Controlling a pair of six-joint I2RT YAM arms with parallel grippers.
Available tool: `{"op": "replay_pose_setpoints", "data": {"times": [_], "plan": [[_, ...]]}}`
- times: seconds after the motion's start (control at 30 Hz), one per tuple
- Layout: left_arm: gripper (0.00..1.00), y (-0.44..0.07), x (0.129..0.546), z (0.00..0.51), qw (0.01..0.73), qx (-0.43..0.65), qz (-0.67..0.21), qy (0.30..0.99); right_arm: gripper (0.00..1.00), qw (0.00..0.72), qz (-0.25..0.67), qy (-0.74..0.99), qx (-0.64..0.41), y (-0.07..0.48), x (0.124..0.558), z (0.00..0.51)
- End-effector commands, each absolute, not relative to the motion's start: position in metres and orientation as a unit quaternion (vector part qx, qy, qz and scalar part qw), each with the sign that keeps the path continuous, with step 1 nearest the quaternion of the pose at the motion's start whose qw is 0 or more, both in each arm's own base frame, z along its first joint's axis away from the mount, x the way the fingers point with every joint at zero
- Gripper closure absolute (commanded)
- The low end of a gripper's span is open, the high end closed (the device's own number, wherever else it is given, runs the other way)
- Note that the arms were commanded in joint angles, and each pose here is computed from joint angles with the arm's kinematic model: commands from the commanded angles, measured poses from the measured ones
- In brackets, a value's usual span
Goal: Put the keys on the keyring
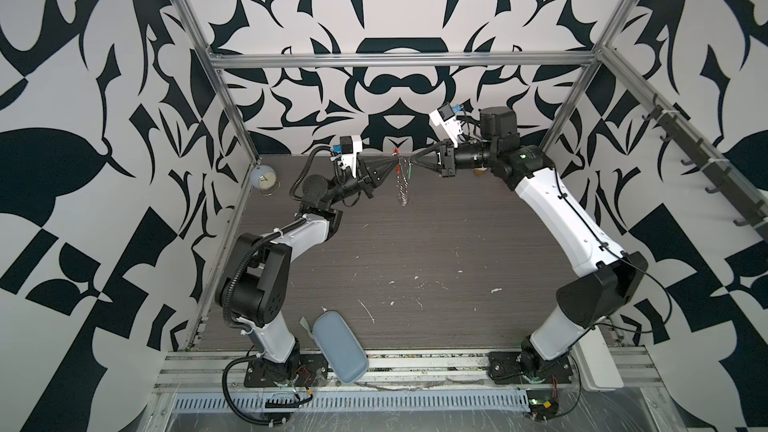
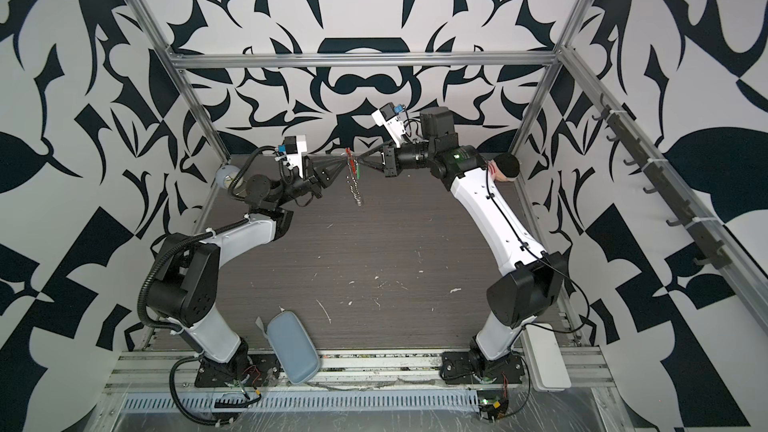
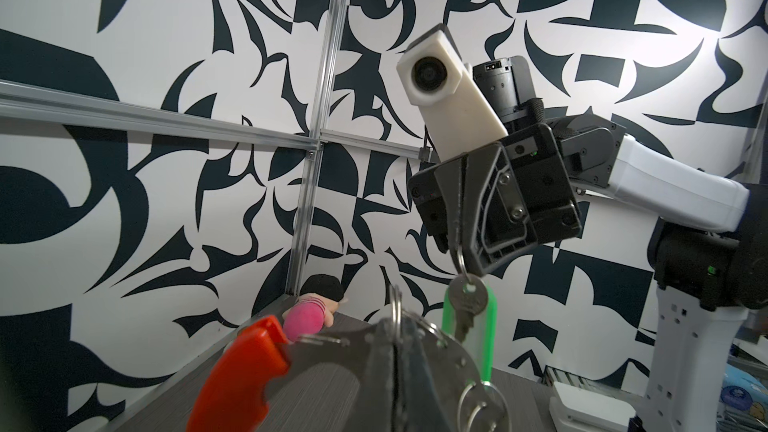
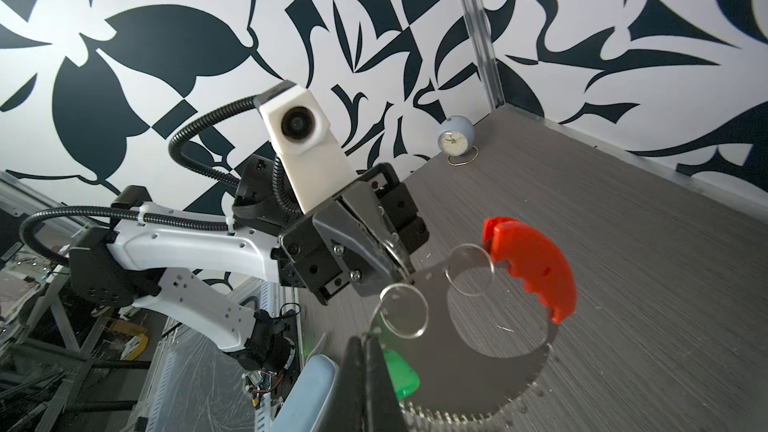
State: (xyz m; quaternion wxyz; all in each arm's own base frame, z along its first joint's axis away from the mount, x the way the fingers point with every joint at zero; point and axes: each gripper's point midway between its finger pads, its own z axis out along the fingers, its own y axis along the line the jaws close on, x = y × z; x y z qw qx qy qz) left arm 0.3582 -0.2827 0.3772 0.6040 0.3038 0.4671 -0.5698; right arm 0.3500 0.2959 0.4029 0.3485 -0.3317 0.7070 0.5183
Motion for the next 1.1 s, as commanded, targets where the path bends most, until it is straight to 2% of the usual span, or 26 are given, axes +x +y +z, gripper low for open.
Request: {"op": "replay_pose_setpoints", "data": {"times": [0.0,0.83,1.07], "plan": [[1.0,-0.282,0.348,0.397,0.623,0.32,-0.57,0.43,1.0,0.376,0.533,0.67,-0.354,0.298,0.34,0.438],[1.0,-0.289,0.338,0.403,0.619,0.328,-0.577,0.42,1.0,0.349,0.541,0.687,-0.336,0.311,0.36,0.417],[1.0,-0.289,0.345,0.398,0.62,0.314,-0.577,0.429,1.0,0.374,0.535,0.679,-0.336,0.306,0.355,0.425]]}}
